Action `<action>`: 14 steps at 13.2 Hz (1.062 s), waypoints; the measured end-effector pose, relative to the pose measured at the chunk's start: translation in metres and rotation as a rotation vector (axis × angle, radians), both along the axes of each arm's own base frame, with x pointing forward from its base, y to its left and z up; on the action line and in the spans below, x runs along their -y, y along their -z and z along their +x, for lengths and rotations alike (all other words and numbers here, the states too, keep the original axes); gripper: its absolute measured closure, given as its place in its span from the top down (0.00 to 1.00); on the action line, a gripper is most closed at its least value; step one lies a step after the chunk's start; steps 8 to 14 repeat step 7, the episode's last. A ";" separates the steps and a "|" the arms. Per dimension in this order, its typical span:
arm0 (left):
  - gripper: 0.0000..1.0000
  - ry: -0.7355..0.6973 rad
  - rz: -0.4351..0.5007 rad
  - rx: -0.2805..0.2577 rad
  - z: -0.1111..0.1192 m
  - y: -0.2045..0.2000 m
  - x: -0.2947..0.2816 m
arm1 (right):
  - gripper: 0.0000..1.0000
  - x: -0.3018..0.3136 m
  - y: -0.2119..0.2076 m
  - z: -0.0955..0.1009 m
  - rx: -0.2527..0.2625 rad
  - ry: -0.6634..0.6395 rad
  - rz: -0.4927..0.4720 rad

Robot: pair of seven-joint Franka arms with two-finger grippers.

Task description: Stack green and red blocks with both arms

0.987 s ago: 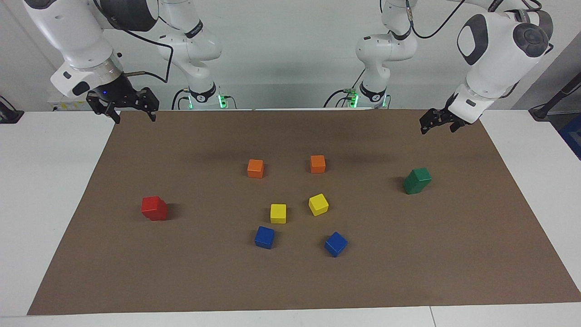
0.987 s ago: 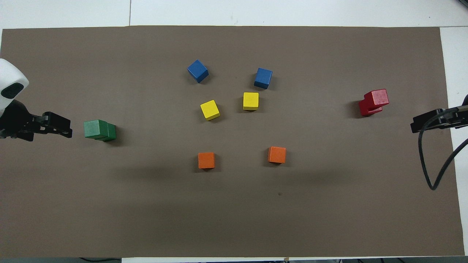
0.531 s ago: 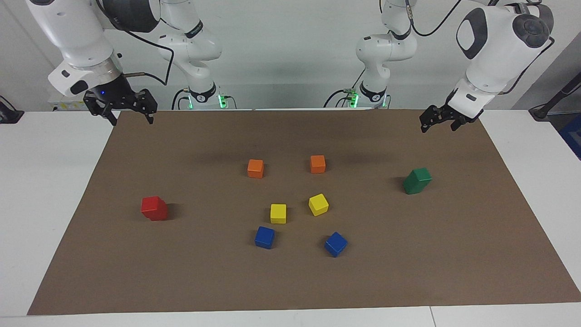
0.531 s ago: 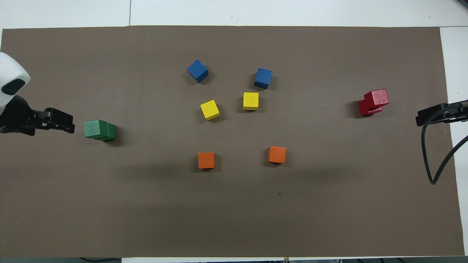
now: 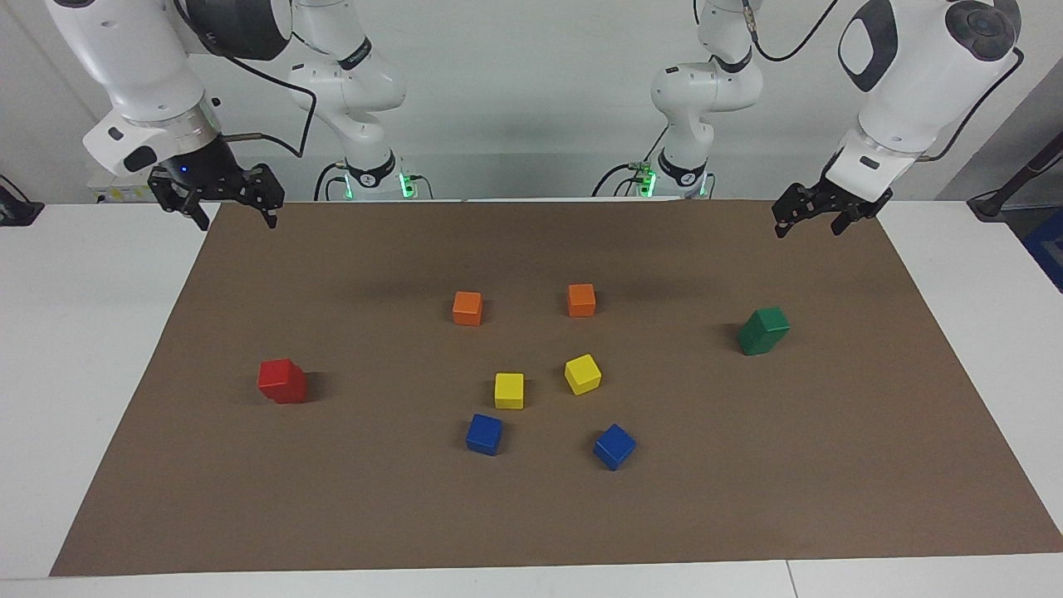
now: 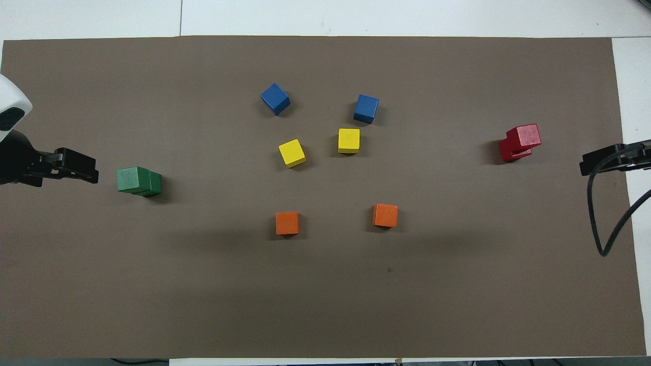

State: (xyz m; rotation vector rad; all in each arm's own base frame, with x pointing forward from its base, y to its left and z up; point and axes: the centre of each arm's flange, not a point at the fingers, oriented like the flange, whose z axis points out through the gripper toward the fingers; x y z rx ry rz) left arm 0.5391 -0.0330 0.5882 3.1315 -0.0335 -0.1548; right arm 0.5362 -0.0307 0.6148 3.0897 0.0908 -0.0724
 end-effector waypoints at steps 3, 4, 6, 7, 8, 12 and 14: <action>1.00 0.000 0.000 0.000 0.000 0.000 0.000 | 1.00 0.000 0.000 0.000 0.000 0.000 0.000; 1.00 0.000 0.000 0.000 0.000 0.000 0.000 | 1.00 0.000 0.000 0.000 0.000 0.000 0.000; 1.00 0.000 0.000 0.003 0.000 -0.001 0.000 | 1.00 0.000 0.000 0.000 0.000 -0.001 0.000; 1.00 0.000 0.000 0.004 0.000 -0.002 0.000 | 1.00 0.000 0.000 0.000 0.000 -0.001 0.000; 1.00 0.000 0.000 0.004 0.000 -0.002 0.000 | 1.00 0.000 0.000 0.000 0.000 -0.001 0.000; 1.00 0.000 0.000 0.004 0.000 -0.002 0.000 | 1.00 0.000 0.000 0.000 0.000 -0.001 0.000; 1.00 0.000 0.000 0.004 0.000 -0.002 0.000 | 1.00 0.000 0.000 0.000 0.000 -0.001 0.000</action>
